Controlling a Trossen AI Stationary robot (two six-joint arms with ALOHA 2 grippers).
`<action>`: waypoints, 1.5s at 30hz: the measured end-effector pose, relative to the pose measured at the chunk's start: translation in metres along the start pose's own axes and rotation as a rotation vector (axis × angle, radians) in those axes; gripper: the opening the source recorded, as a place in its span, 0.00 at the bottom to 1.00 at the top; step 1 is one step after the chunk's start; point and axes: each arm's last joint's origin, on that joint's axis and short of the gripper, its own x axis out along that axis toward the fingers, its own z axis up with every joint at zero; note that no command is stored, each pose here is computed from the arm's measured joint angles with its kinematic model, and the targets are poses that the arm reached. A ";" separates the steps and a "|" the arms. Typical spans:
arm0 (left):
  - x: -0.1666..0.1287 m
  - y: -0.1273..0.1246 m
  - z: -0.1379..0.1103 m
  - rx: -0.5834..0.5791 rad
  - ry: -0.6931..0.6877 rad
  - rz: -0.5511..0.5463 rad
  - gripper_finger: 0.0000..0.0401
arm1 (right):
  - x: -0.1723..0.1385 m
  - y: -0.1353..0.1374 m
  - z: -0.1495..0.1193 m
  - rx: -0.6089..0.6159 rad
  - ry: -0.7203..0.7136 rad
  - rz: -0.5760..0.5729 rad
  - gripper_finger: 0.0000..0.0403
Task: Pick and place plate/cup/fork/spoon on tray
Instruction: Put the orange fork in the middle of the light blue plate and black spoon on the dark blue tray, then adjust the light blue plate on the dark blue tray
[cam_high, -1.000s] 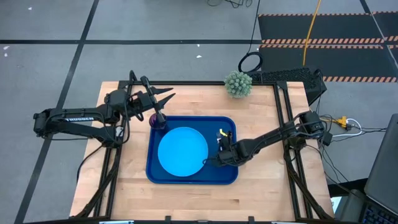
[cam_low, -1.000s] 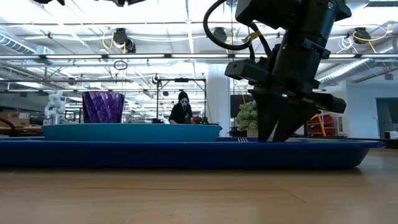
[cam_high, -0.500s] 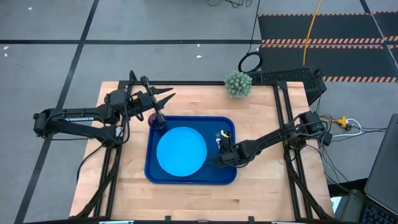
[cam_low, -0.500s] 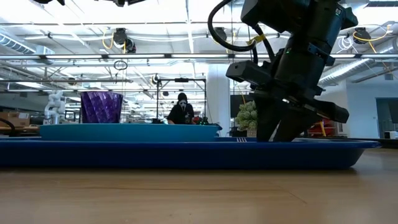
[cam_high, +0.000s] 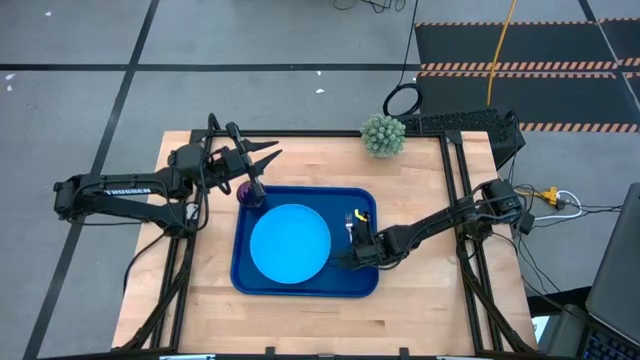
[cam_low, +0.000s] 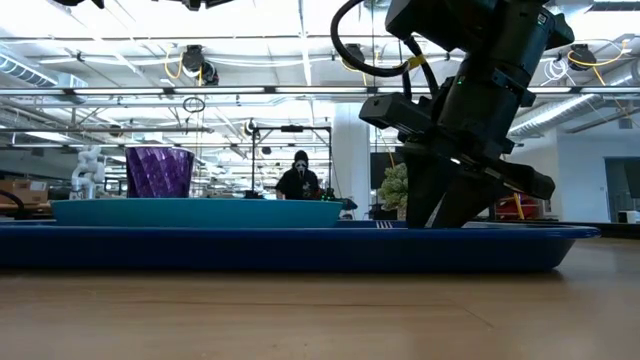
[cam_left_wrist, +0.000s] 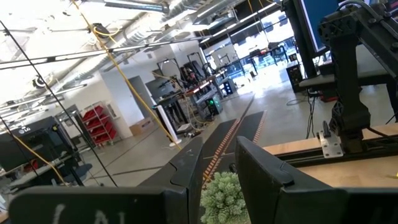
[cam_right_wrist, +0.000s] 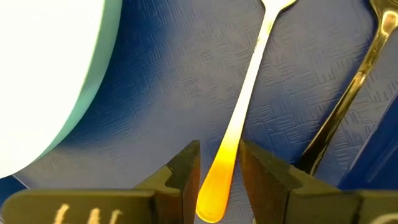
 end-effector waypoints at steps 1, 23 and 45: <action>0.000 0.000 0.000 0.000 0.000 0.000 0.24 | 0.000 0.000 0.000 -0.002 0.000 0.001 0.26; 0.000 0.000 0.000 0.000 0.000 0.000 0.24 | 0.000 0.001 0.002 -0.053 -0.044 0.011 0.26; -0.001 -0.006 -0.009 -0.030 0.091 -0.049 0.24 | -0.081 -0.031 0.036 -0.542 -0.590 -0.109 0.26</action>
